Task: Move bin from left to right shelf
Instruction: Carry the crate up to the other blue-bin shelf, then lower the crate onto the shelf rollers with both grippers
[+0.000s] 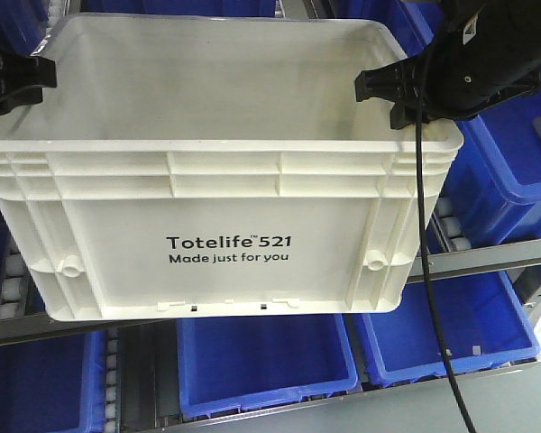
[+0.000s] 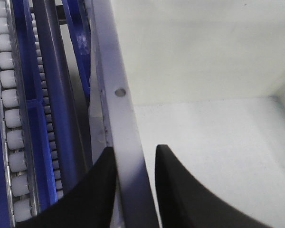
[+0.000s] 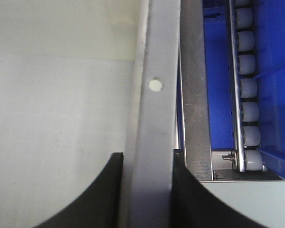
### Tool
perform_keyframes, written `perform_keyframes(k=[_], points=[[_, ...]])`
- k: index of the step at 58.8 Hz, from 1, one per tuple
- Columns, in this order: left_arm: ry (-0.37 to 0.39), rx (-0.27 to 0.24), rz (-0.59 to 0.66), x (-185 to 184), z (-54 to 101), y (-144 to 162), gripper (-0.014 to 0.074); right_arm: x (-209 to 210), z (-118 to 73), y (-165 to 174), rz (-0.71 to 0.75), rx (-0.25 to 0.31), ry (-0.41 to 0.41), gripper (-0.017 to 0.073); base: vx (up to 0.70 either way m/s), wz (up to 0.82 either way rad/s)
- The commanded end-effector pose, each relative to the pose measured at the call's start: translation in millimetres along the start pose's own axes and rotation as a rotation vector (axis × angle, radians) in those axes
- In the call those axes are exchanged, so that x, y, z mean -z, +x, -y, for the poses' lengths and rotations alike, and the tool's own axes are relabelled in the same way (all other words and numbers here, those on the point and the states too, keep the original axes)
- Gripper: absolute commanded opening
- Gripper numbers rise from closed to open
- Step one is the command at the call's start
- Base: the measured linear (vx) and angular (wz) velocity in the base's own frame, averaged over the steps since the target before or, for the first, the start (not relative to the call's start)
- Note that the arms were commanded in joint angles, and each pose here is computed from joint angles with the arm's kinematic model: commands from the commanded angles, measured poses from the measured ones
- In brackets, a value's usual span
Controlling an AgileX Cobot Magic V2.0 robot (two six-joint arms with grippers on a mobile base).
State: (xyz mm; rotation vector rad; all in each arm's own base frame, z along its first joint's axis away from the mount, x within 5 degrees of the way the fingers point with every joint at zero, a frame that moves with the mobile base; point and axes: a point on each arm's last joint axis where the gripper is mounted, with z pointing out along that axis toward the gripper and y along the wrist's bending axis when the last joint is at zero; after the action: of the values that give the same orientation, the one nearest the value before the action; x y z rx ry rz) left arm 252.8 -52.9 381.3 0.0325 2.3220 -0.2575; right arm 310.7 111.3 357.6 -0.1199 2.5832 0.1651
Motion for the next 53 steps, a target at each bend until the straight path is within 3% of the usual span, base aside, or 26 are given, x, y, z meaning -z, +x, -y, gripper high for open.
perform_keyframes(k=[1, 25, 43, 53], points=[[0.009, -0.048, 0.19, 24.5, 2.8, -19.4, 0.0102, 32.5, 6.2, -16.1, 0.204, 0.033, 0.016, 0.0019, 0.0, 0.0], [0.017, -0.04, 0.207, 16.6, 3.3, -22.3, 0.0102, 31.0, 4.0, -26.8, 0.315, 0.054, 0.002, 0.0019, 0.0, 0.0], [0.036, 0.003, 0.192, -31.4, 3.1, -29.3, 0.0102, -3.9, 3.7, -51.5, 0.48, 0.208, 0.086, 0.0019, 0.0, 0.0], [0.029, 0.003, 0.191, -51.0, 1.6, -31.1, 0.0102, -35.5, 0.9, -59.3, 0.5, 0.285, 0.11, 0.0019, 0.0, 0.0]])
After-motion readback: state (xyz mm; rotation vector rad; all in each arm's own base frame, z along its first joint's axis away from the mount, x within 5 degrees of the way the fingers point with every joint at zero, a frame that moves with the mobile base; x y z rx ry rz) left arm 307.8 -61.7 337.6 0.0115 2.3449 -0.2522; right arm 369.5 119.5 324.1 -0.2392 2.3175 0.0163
